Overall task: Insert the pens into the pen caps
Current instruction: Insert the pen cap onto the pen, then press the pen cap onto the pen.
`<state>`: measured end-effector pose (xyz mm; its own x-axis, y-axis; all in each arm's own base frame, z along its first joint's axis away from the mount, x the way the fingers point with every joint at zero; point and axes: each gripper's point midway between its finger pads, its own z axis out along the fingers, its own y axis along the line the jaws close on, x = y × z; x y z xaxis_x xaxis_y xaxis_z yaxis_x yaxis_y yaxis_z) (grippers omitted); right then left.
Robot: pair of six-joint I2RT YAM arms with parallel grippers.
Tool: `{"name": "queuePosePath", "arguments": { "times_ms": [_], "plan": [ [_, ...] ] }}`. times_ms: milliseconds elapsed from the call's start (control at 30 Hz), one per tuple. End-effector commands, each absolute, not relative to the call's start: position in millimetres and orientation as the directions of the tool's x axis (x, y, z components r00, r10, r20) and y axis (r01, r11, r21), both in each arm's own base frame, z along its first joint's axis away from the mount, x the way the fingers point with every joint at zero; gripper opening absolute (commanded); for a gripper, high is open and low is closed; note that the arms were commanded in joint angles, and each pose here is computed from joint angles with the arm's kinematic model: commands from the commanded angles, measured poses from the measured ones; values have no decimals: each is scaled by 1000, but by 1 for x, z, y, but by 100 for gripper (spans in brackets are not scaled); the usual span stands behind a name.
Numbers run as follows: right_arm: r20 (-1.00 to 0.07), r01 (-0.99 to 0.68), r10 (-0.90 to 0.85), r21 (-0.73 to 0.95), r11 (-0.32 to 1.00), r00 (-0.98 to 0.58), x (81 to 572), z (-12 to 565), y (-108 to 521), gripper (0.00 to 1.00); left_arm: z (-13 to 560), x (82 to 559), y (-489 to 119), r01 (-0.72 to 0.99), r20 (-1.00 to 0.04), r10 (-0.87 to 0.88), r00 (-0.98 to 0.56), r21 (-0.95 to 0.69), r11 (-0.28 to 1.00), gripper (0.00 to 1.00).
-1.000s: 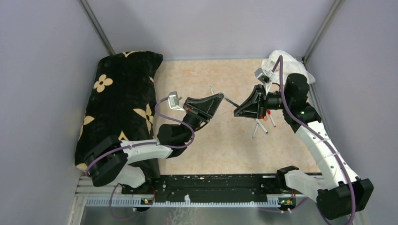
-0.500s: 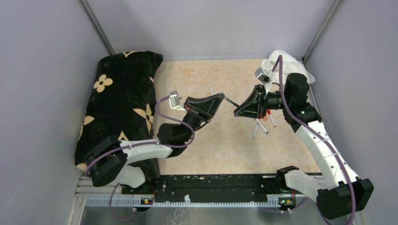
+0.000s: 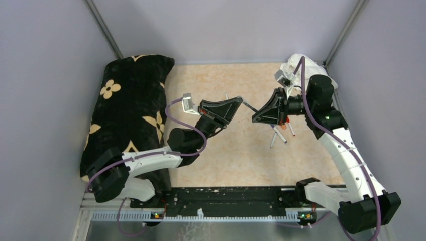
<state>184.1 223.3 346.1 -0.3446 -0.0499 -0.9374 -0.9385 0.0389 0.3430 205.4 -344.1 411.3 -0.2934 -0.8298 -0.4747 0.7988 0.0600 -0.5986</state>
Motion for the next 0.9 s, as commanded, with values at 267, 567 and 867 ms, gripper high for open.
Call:
{"name": "queuePosePath", "arguments": {
  "times_ms": [267,567,867],
  "plan": [
    [-988,-988,4,152,23,-152,194,386,224,0,299,150,-420,737,-658,-451,-603,-676,1,0],
    [-988,-988,16,153,37,-152,198,389,221,0,262,147,-424,721,-716,-348,-605,-678,143,0],
    [-990,-990,13,141,29,-141,196,389,221,0,242,141,-436,701,-711,-284,-643,-696,153,0]
  ]
}}
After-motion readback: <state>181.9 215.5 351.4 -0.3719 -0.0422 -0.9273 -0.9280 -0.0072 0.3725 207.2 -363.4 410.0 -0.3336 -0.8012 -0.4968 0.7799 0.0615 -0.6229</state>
